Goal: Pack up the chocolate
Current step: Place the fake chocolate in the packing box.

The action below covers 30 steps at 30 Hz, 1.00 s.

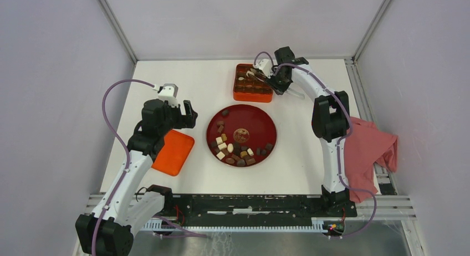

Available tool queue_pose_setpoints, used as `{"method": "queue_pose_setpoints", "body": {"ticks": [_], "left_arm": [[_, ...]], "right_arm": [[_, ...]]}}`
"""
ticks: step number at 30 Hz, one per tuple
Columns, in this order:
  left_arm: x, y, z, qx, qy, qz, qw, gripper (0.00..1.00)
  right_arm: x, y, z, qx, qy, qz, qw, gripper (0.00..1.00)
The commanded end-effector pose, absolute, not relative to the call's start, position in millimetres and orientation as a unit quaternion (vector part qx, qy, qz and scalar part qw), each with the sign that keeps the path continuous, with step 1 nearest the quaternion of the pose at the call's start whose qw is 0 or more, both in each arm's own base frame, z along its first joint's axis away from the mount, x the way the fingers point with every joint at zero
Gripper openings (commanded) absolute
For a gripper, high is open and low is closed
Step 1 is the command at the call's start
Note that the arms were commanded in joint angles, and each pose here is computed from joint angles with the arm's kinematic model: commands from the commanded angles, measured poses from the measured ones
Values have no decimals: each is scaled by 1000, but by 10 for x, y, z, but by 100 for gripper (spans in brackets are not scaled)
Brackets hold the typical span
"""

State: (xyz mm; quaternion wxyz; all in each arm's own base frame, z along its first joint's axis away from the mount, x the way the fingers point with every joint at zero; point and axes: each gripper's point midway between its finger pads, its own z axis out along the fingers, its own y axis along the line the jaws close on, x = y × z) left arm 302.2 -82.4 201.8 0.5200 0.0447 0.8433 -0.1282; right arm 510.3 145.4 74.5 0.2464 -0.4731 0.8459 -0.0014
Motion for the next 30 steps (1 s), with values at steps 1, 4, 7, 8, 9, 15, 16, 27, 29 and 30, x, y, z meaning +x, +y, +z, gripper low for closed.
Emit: {"method": "queue_pose_setpoints", "body": {"ticks": [1,4,7,8,9,15,16,27,29,30], "left_arm": [[3052,-809,2072,69,835,-118,533,90],[3052,-811,2072,70,835,-118,533,90],[3050,-811,2070,70,835,-118,533,90],[3051,-811,2071,70,835,-118,533,90],[3051,-811,2078,70,834,-118,534,90],[3049,-808,2080,69,834,-118,534,90],[3048,-810,2076,70,835,-118,534,90],[3045,-809,2086,70,834,-118,535,90],[3044,-809,2085,69,834,-118,535,90],[3044,-807,2085,69,833,-117,536,90]], "right_arm": [[5290,1486,945,-461,841,-15,284,22],[5290,1488,934,-460,841,-14,283,29],[5283,1484,919,-461,842,-14,281,34],[5281,1484,916,-461,842,-14,281,36],[5280,1485,919,-462,841,-13,281,38],[5268,1486,934,-462,841,-13,281,43],[5268,1485,936,-463,841,-12,281,44],[5263,1517,1074,-460,837,-6,297,42],[5258,1539,1176,-458,834,-3,308,41],[5252,1539,1219,-457,833,-1,312,40]]}}
